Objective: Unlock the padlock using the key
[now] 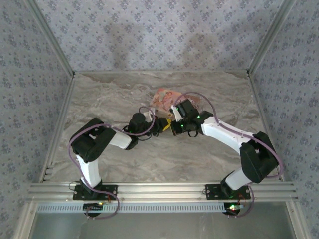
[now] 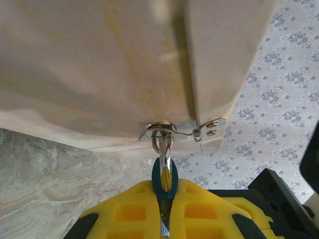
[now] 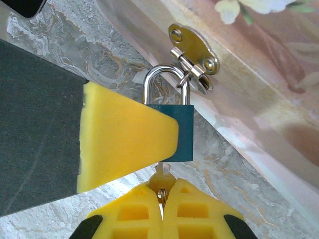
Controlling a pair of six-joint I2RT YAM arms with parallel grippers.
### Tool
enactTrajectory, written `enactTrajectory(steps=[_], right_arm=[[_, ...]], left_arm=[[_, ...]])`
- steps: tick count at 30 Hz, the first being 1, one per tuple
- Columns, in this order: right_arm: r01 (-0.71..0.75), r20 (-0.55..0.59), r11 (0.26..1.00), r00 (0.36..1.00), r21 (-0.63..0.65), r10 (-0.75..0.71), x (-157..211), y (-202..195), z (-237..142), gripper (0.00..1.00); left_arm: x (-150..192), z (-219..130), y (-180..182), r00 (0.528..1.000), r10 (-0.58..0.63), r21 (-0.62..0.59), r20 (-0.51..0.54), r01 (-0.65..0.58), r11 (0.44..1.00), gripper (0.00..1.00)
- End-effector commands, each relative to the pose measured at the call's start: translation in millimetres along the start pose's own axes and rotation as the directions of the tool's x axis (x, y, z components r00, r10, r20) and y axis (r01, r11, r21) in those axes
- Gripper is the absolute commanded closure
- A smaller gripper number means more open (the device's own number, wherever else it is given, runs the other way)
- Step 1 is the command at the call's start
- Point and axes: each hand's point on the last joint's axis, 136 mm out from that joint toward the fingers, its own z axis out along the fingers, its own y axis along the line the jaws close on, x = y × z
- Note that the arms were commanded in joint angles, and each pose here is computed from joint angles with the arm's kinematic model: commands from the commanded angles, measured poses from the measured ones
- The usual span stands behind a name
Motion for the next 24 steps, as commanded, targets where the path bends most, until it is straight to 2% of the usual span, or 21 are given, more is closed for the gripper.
enactTrajectory(steps=[1,6,11,21,24], right_arm=[[-0.029,0.04,0.991,0.999,-0.129,0.034,-8.7,21.9,-3.4,1.0],[-0.017,-0.001,0.997,1.0,-0.075,0.017,13.0,12.2,15.3,1.0],[-0.009,-0.031,0.999,0.999,-0.033,0.008,33.1,-0.6,36.2,1.0],[0.043,-0.032,0.999,0.999,-0.018,-0.043,37.7,-3.7,44.9,1.0],[0.052,-0.011,0.998,0.999,-0.041,-0.053,34.5,-0.1,41.8,1.0]], left_arm=[[3.6,-5.4,-43.6,0.995,0.096,0.136,-0.007,-0.094,0.986,0.93],[4.8,-7.9,-24.5,0.996,0.091,0.075,0.0,-0.091,0.993,0.77],[5.6,-12.5,0.4,0.997,0.081,0.008,0.014,-0.082,0.997,0.64],[-0.5,-24.7,18.7,0.994,0.088,-0.073,0.071,-0.083,0.994,0.63],[-1.0,-23.4,16.7,0.991,0.118,-0.099,0.06,-0.112,0.989,0.63]])
